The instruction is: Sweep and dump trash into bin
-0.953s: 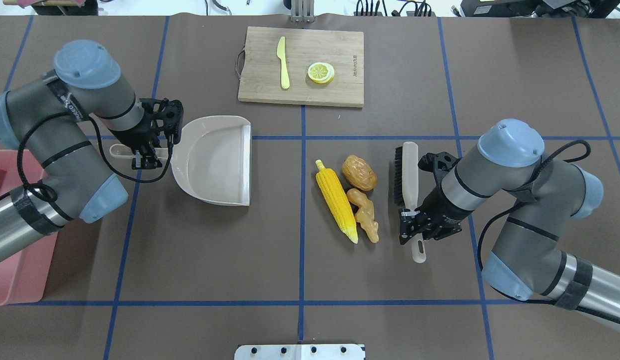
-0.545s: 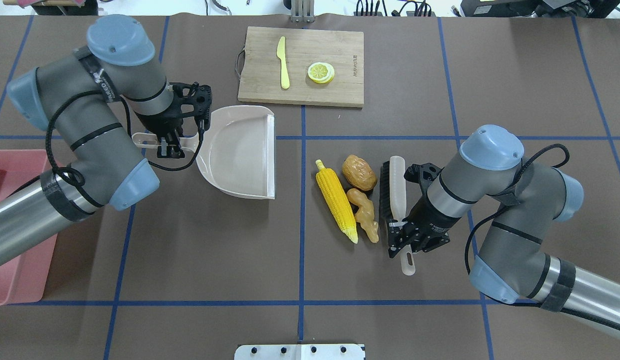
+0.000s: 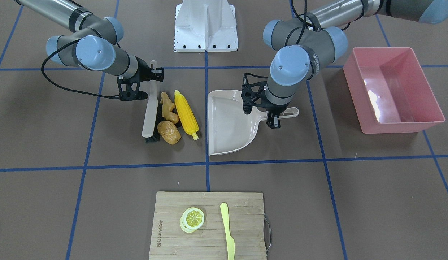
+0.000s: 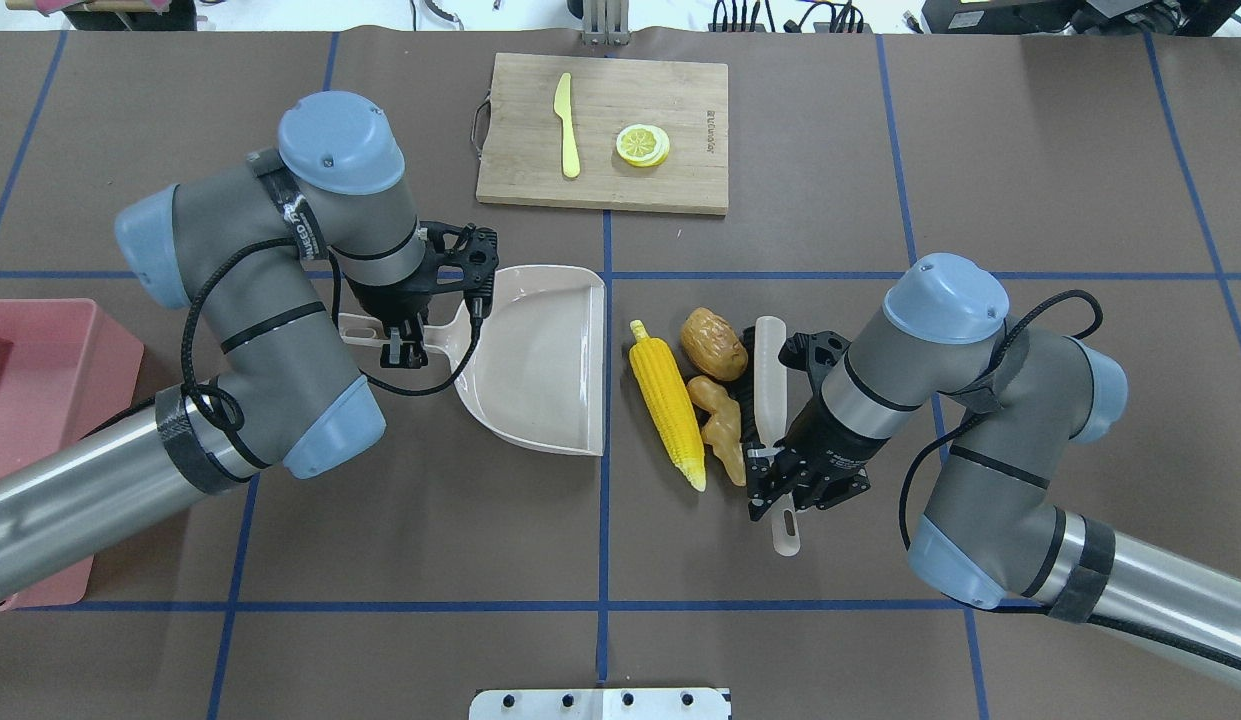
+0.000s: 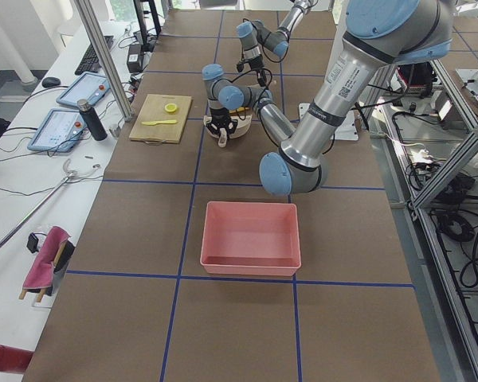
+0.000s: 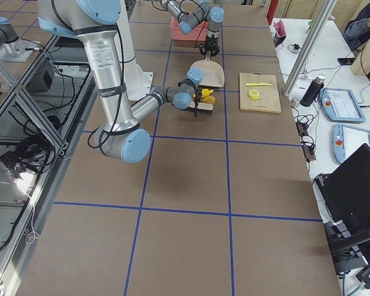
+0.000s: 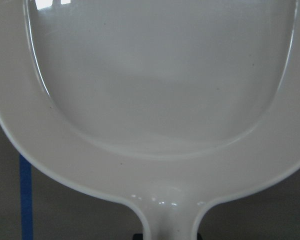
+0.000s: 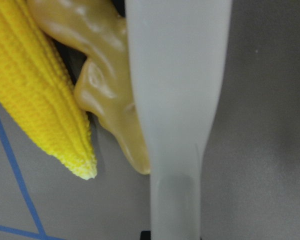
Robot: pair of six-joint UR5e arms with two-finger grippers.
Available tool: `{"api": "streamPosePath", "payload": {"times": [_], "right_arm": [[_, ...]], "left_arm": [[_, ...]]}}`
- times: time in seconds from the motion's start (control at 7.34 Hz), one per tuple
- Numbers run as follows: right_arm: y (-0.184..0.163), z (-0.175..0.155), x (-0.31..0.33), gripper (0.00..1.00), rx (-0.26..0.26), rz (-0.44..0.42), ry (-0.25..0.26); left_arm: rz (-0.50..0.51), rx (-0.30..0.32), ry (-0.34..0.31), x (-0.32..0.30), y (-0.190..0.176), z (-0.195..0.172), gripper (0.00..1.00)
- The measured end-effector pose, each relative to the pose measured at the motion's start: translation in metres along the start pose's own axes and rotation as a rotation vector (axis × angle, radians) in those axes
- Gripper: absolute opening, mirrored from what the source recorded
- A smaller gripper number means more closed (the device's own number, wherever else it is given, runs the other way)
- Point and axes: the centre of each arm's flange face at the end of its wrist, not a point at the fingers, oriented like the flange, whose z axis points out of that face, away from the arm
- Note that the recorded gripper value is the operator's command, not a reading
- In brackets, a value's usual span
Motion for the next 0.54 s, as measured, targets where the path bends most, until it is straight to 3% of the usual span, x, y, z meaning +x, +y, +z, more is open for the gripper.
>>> {"api": "streamPosePath", "payload": {"times": [0.54], "right_arm": [[-0.002,0.001,-0.016,0.0,0.002,-0.009,-0.011]], "left_arm": [[0.015,-0.002,-0.001,0.013,-0.016,0.006,0.0]]}}
